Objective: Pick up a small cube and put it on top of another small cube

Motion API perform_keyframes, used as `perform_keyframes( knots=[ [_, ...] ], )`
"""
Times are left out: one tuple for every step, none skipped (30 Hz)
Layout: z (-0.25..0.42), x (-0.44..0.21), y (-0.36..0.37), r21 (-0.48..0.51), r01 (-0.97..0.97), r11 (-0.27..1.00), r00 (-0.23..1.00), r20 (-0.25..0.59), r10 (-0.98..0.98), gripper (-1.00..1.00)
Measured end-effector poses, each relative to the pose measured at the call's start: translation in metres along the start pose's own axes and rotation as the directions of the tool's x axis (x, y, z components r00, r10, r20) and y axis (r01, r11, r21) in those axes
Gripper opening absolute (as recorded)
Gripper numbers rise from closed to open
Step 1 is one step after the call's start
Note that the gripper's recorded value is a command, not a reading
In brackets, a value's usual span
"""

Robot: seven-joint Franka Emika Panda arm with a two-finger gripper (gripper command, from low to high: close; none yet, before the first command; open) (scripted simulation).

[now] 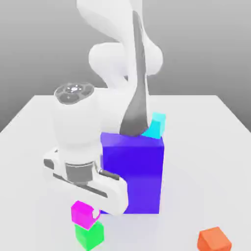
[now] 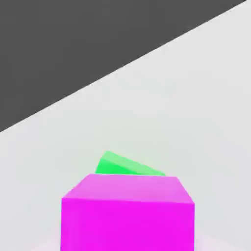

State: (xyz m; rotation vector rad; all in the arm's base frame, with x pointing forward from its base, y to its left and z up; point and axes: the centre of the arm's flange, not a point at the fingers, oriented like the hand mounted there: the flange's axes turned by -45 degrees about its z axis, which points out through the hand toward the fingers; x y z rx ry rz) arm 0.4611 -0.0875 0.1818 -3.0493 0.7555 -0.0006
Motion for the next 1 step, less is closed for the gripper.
perform_keyframes(
  knots=[
    [0.0000, 0.0000, 0.0000, 0.000, 0.000, 1.000, 1.000, 0.000, 0.000, 1.00]
  ],
)
